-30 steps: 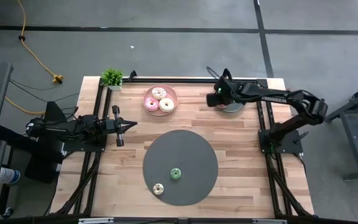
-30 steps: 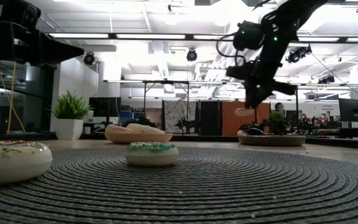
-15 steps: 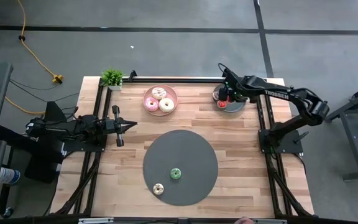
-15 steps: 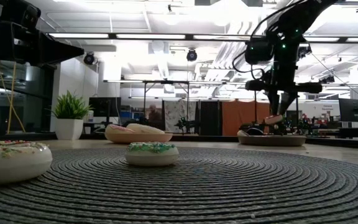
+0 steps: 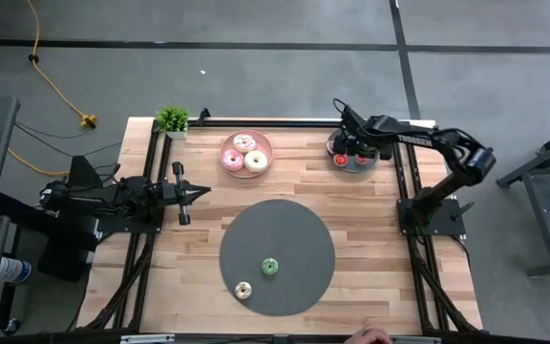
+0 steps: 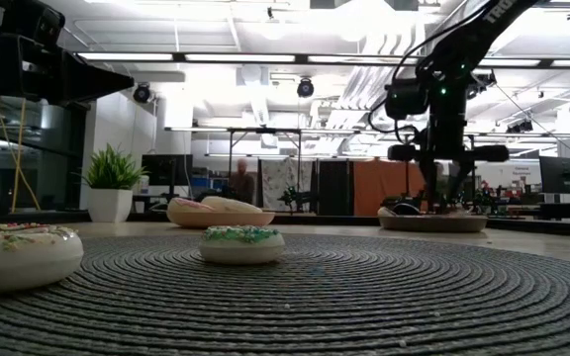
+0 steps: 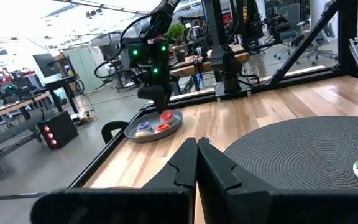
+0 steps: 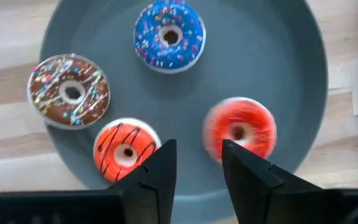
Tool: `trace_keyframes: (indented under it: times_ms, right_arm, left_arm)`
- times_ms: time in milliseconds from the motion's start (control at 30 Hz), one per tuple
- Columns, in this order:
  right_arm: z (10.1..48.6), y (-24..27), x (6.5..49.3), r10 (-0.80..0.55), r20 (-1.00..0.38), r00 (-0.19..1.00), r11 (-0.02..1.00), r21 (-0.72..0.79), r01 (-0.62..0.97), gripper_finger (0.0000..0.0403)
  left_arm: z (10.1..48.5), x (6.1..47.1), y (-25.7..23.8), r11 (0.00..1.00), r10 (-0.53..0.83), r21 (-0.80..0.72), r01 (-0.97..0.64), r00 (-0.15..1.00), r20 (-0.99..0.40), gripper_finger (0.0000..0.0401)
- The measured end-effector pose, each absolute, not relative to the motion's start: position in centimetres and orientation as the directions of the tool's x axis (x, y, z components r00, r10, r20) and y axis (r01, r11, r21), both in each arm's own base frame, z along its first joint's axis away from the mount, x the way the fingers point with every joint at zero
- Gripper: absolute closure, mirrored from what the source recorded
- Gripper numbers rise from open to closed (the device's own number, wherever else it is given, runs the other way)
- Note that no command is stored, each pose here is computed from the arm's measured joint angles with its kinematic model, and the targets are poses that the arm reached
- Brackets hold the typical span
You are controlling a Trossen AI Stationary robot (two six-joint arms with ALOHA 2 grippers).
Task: Pick & Place donuts
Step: Put the small green donut on the gray plate
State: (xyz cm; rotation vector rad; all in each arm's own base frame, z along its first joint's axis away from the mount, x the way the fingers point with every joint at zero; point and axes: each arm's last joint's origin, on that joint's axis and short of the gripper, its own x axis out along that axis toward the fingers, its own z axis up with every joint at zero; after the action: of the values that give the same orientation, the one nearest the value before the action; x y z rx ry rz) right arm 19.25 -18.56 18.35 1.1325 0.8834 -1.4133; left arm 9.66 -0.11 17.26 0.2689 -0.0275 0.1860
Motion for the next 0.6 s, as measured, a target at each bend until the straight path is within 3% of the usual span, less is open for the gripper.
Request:
trace_keyframes:
  times_ms: [200,300,467,600]
  right_arm:
    - [18.8,-18.8,19.5,-0.353,-0.935,0.026,-0.155,0.086,0.984,0.0268]
    - [19.6,-18.6,19.9,-0.405,-0.911,0.082,-0.109,0.137,0.985,0.0265]
    - [21.1,-17.9,21.9,-0.436,-0.85,0.296,0.15,0.255,0.955,0.0265]
    - [21.6,-16.4,24.0,-0.322,-0.804,0.499,0.413,0.355,0.839,0.0265]
  left_arm:
    - [17.3,9.7,-0.1,0.947,0.179,0.261,-0.186,0.983,0.052,0.0401]
    - [17.3,9.7,-0.1,0.947,0.179,0.261,-0.186,0.983,0.052,0.0401]
    - [17.3,9.7,-0.1,0.947,0.178,0.261,-0.186,0.983,0.052,0.0401]
    - [17.3,9.7,-0.1,0.947,0.179,0.262,-0.186,0.983,0.052,0.0401]
